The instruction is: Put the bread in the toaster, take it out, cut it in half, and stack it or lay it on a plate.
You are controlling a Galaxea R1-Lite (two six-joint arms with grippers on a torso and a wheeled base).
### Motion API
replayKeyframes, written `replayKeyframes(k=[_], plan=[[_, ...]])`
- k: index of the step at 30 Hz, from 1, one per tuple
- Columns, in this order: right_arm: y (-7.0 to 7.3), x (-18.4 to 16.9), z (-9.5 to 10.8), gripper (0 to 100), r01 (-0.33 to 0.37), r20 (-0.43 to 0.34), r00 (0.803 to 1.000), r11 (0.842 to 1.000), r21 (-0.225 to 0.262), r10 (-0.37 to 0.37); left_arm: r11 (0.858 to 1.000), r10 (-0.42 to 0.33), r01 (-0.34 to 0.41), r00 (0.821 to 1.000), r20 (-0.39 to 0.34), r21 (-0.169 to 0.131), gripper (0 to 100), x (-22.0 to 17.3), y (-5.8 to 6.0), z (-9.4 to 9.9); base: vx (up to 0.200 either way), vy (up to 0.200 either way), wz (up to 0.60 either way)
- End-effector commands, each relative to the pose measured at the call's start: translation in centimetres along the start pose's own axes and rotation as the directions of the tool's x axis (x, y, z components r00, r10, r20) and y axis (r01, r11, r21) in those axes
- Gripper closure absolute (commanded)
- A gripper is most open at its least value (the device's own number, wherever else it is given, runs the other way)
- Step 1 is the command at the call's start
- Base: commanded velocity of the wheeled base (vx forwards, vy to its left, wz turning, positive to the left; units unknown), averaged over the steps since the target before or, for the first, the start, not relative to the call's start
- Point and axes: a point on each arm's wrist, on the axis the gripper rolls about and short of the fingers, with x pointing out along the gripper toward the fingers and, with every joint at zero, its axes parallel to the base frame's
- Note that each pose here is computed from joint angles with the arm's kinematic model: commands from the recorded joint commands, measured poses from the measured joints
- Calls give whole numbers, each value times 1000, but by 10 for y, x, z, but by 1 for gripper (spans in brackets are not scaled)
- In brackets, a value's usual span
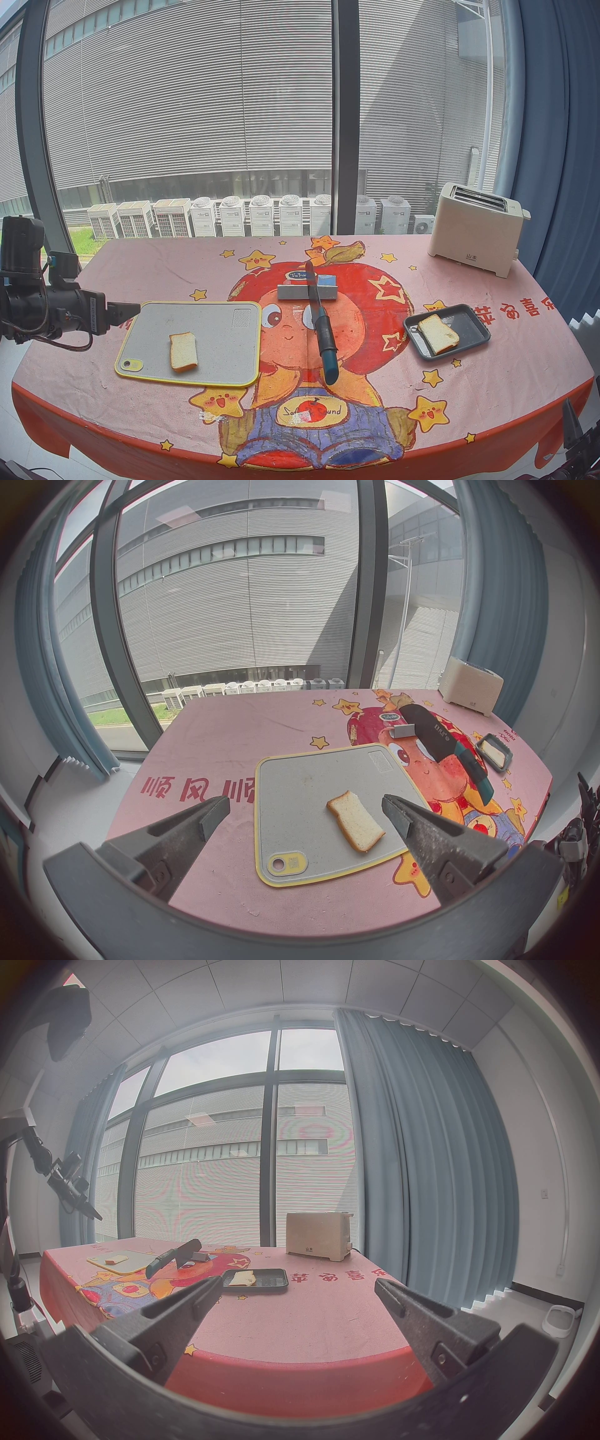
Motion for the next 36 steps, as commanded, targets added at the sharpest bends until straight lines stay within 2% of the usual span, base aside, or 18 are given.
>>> replayKeyframes(k=[1,5,10,23,29,36], plan=[[0,0,-5,0,0,-1,1000,1000,0,0,1000,-10,10,999,-46,-1,0,15,0,-2,0,0,0],[0,0,-5,0,0,-1,1000,1000,0,0,1000,-14,14,997,-80,-2,0,24,0,-5,0,0,0],[0,0,-5,0,0,-1,1000,1000,0,0,999,-32,32,993,-115,4,0,35,-6,-7,0,0,0],[0,0,-5,0,0,-1,1000,1000,0,0,999,-41,43,978,-205,5,0,60,-7,-17,0,0,0],[0,0,-5,0,0,-1,1000,1000,0,0,1000,-12,16,975,-224,16,0,73,-8,-22,0,0,0],[0,0,-5,0,0,-1,1000,1000,0,0,1000,-19,24,973,-231,18,0,77,-10,-23,0,0,0]])
